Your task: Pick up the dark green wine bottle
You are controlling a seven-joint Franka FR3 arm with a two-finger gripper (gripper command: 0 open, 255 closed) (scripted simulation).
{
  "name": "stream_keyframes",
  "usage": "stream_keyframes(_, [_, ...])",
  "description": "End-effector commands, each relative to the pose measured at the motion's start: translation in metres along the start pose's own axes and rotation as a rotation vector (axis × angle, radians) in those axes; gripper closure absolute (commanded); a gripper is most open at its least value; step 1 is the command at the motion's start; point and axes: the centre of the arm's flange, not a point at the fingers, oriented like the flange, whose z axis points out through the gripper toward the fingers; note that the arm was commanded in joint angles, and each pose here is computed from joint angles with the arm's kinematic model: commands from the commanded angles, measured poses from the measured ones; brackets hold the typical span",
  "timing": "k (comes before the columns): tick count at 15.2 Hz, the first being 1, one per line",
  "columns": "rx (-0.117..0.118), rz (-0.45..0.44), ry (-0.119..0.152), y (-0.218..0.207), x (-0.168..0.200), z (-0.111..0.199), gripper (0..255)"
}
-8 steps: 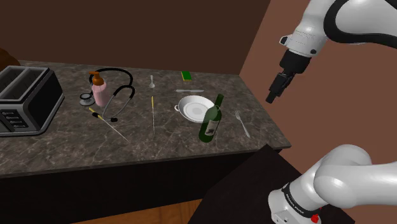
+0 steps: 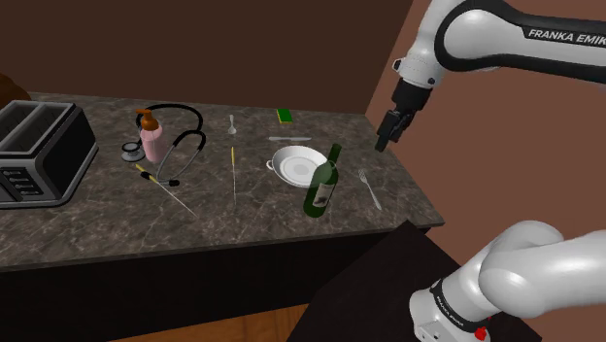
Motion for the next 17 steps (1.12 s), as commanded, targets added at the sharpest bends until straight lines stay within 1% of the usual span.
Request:
stream_keyframes(1, [-0.006,-0.005,0.000,0.003,0.022,0.012,0])
stream_keyframes(11, [-0.034,-0.028,-0.005,0.020,0.142,0.064,0])
stream_keyframes(12, [-0.035,-0.028,-0.005,0.021,0.145,0.065,0])
stream_keyframes(17, [-0.035,-0.028,-0.005,0.023,0.147,0.092,0])
